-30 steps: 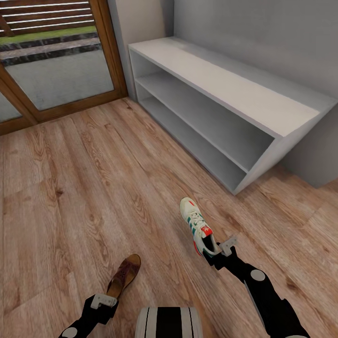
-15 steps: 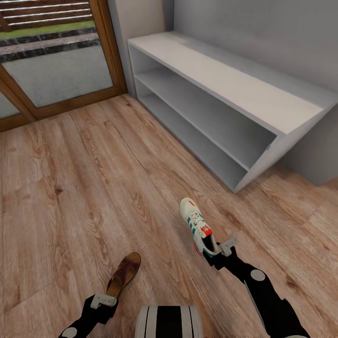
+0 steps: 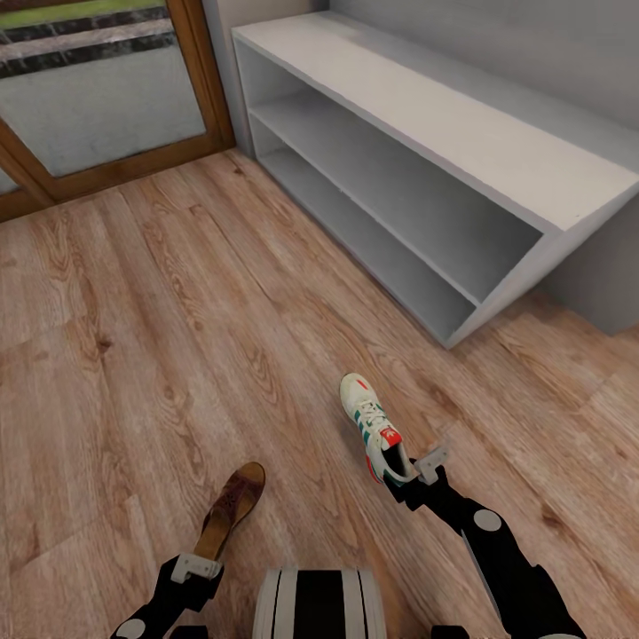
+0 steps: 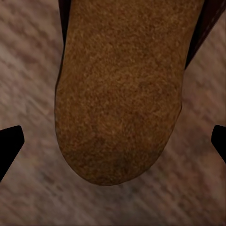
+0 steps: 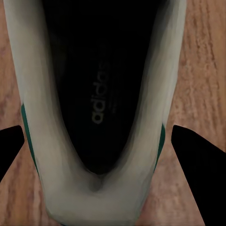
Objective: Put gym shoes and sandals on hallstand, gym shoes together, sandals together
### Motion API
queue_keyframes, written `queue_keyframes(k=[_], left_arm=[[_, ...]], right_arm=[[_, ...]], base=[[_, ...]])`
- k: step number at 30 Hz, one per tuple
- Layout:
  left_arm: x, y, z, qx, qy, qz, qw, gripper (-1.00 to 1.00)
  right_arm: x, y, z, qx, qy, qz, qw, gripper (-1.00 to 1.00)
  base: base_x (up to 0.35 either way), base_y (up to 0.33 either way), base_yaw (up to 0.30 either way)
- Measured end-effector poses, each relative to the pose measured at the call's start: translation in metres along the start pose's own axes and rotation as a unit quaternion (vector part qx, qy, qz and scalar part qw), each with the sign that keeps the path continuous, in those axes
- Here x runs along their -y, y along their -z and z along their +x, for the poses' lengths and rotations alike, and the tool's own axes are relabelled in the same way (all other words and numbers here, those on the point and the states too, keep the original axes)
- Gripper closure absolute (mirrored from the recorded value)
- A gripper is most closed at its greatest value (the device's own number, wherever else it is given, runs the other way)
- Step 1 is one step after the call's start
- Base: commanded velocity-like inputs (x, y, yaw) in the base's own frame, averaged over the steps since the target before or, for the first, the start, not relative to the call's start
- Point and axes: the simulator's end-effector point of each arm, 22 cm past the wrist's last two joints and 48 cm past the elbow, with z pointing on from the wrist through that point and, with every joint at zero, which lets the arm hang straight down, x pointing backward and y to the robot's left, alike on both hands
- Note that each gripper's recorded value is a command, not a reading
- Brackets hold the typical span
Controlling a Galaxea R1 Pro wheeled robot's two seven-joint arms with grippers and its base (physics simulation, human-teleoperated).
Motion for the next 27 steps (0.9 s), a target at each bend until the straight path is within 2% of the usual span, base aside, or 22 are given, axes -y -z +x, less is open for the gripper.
queue_keyframes(k=[11, 16, 27], left_arm=[[0.000, 0.000, 0.000, 0.003, -0.001, 0.001, 1.0000, -1.00], [0.002, -0.003, 0.010, -0.007, 0.000, 0.003, 1.0000, -1.00], [0.002, -0.003, 0.010, -0.006, 0.001, 0.002, 1.0000, -1.00]], right_arm=[[0.000, -0.001, 0.003, -0.002, -0.001, -0.001, 1.0000, 1.00], [-0.003, -0.005, 0.014, -0.012, -0.005, -0.004, 0.9999, 1.00], [-0.003, -0.005, 0.015, -0.012, -0.005, -0.004, 0.9999, 1.00]], base=[[0.000, 0.000, 0.000], [0.000, 0.000, 0.000], [0.026, 0.012, 0.000]])
